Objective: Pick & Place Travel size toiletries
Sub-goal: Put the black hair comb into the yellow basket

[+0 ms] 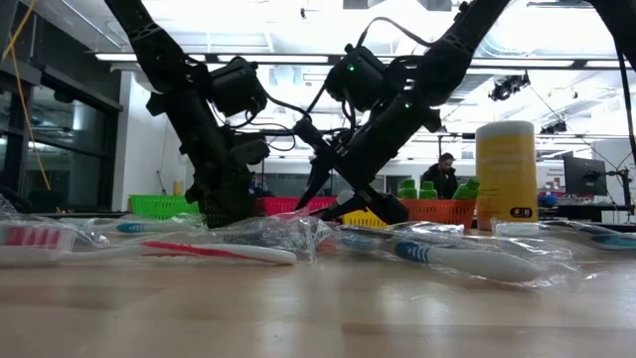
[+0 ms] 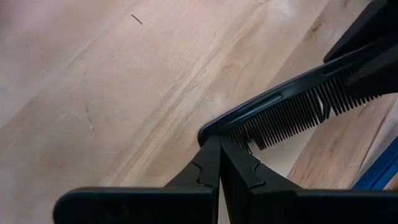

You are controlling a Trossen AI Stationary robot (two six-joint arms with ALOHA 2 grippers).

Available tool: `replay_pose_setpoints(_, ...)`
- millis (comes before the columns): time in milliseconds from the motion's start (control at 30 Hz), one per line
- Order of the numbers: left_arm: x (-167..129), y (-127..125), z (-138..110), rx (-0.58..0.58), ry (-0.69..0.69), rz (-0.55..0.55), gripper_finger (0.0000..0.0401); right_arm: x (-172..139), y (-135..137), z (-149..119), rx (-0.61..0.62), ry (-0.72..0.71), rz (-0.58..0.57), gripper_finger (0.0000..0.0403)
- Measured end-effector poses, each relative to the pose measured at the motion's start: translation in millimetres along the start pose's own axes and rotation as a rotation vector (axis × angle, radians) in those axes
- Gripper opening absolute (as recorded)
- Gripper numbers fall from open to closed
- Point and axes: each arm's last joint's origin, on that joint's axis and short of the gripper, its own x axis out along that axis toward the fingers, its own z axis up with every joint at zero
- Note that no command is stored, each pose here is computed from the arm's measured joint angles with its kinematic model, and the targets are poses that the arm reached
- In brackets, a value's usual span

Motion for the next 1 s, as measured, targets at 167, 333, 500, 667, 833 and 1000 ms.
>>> replay_pose_setpoints(167,0.0,0.0,0.0,0.001,0.000,0.000,0.0000,0.0,0.0,-0.4,-0.005,0.013,0.003,0.0098)
replay_pose_setpoints(333,0.0,0.0,0.0,0.009,0.000,0.000,0.0000,-0.4,0.7,-0.3,-0.021,0.015,0.007,0.0083)
replay_pose_setpoints(500,0.0,0.0,0.0,0.009,0.000,0.000,0.0000,-0.5,1.2,-0.1,-0.029,0.014,0.011,0.0065)
replay_pose_setpoints(667,0.1,0.0,0.0,0.010,-0.001,0.001,0.0000,-0.7,1.8,0.0,-0.037,0.015,0.015,0.0049)
replay_pose_setpoints(833,0.0,0.1,0.1,0.011,-0.002,0.003,0.0000,-0.8,2.2,0.1,-0.044,0.016,0.019,0.0032)
replay_pose_setpoints(1000,0.1,0.4,-0.6,0.020,0.004,0.006,0.0000,-1.0,2.9,0.2,-0.051,0.014,0.025,0.0013)
